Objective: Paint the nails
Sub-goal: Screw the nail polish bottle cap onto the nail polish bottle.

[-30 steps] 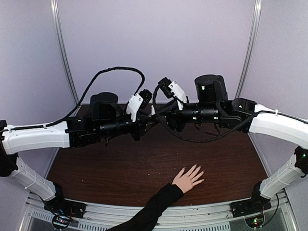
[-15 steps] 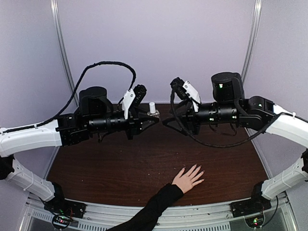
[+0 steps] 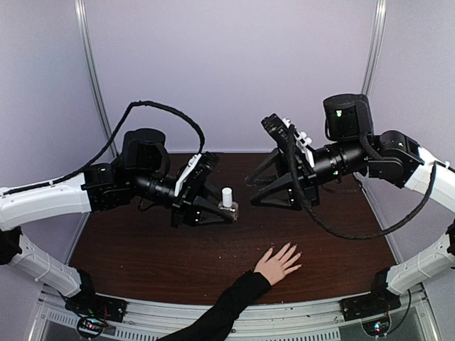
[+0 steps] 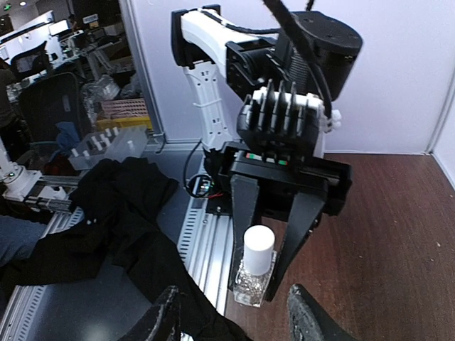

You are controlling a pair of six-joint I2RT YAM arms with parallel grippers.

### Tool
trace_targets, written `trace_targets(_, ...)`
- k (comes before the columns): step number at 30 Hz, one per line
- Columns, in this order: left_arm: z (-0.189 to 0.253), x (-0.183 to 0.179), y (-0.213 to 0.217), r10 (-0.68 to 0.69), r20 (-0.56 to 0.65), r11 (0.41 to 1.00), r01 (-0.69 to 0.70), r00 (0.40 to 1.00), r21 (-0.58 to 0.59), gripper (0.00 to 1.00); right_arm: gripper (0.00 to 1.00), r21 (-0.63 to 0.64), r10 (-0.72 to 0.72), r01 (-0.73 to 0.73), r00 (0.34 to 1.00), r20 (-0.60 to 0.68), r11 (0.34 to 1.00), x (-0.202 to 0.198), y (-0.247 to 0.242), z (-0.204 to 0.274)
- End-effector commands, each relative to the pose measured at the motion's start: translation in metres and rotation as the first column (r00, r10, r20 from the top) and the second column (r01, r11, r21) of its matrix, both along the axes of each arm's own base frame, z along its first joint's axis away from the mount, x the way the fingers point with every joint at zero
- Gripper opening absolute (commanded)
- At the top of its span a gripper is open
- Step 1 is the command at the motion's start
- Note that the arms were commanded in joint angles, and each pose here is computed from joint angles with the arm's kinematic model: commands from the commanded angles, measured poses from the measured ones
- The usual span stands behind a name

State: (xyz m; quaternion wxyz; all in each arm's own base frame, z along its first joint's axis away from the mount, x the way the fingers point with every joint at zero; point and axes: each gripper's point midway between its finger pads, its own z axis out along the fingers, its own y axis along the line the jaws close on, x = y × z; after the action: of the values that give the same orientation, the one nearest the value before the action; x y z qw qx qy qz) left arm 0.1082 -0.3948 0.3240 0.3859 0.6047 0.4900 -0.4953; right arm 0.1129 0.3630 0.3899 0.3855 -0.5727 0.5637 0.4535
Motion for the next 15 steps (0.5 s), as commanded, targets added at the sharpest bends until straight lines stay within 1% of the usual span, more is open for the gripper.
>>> trace_targets(1, 0.024, -0.025, 0.002, -0.184, 0.013, 0.98, 0.185, 0.983, -0.071, 0.0, 0.5, 0.055, 0.188, -0.185, 0.98, -0.063, 0.981, -0.026, 0.007, 0.013)
trace_targets(9, 0.023, -0.038, -0.005, -0.28, -0.011, 0.958, 0.278, 0.96, -0.073, 0.0, 0.48, 0.08, 0.253, -0.246, 0.963, -0.091, 0.966, -0.03, 0.021, 0.014)
trace_targets(15, 0.022, -0.044, -0.01, -0.319, -0.023, 0.946, 0.317, 0.947, -0.069, 0.0, 0.45, 0.097, 0.284, -0.275, 0.953, -0.101, 0.957, -0.032, 0.029, 0.014)
